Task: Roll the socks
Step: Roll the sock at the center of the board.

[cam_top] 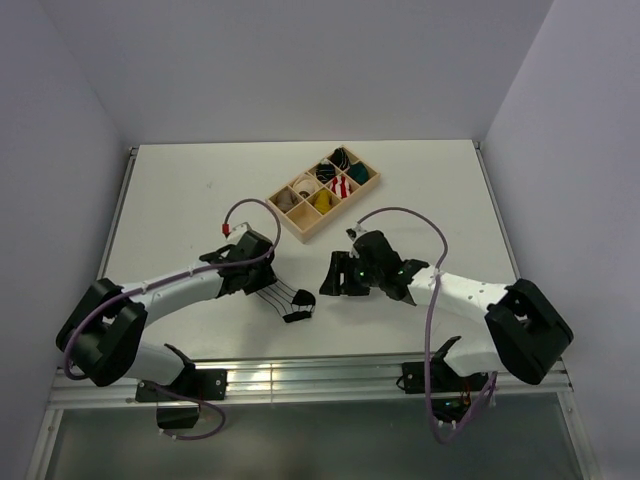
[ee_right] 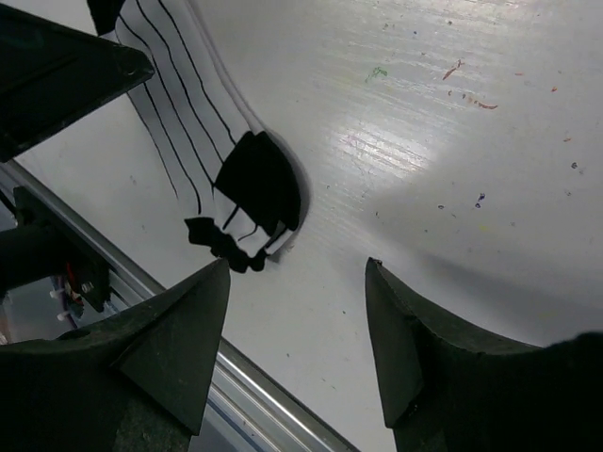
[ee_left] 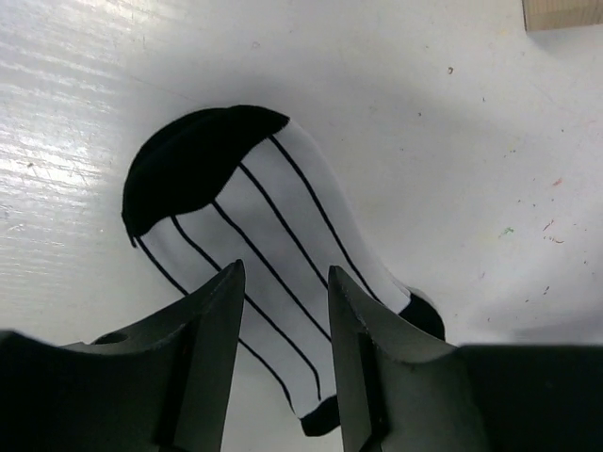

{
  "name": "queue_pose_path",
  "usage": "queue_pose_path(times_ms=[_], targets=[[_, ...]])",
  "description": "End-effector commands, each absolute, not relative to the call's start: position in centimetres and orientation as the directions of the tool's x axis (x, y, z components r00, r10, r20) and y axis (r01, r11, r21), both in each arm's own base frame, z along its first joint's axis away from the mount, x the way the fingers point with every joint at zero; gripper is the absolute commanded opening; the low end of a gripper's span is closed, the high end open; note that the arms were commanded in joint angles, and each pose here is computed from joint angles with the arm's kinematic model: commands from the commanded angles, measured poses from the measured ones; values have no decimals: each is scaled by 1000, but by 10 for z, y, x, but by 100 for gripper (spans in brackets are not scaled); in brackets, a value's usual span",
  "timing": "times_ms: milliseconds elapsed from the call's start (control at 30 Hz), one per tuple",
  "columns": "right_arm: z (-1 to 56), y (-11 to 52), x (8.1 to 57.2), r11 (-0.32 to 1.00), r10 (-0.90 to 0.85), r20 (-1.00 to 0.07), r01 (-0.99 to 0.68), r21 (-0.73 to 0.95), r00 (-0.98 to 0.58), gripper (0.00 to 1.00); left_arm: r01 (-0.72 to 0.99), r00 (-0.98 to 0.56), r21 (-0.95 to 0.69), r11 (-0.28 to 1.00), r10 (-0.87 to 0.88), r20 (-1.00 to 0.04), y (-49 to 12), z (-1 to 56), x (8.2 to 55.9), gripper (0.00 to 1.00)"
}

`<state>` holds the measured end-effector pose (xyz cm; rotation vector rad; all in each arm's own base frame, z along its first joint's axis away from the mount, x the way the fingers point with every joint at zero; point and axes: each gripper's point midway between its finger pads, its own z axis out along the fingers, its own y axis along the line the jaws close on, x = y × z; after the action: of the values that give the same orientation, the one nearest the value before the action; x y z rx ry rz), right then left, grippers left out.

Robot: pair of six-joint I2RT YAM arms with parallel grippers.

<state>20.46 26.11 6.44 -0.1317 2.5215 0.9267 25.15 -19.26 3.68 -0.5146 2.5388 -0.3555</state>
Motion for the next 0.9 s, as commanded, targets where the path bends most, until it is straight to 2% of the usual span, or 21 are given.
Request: queue_pose_path(times_ms=[0,267,333,533,800,867], targets=[[67,271,207,785,74,-392,-189,589,-917,66,-233,-770,-328,916,-380,-513,-192,57,265,47],[52,290,188,773,-1,-217,-138,620,-976,64,-215,-807,-270,939,-327,-492,-199,28,273,35],[48,291,186,786,-6,-202,-130,604,-979,64,-219,-809,-271,937,-329,-487,-202,24,275,33],[30,296,177,794,-13,-110,-77,603,-994,61,-235,-807,-274,933,-344,-479,-205,23,280,31],[27,313,179,767,-2,-71,-47,640,-997,58,-260,-802,-277,925,-366,-473,-202,22,283,30],[24,314,180,768,11,-69,-36,640,-998,53,-266,-799,-276,924,-371,-472,-200,22,282,29]])
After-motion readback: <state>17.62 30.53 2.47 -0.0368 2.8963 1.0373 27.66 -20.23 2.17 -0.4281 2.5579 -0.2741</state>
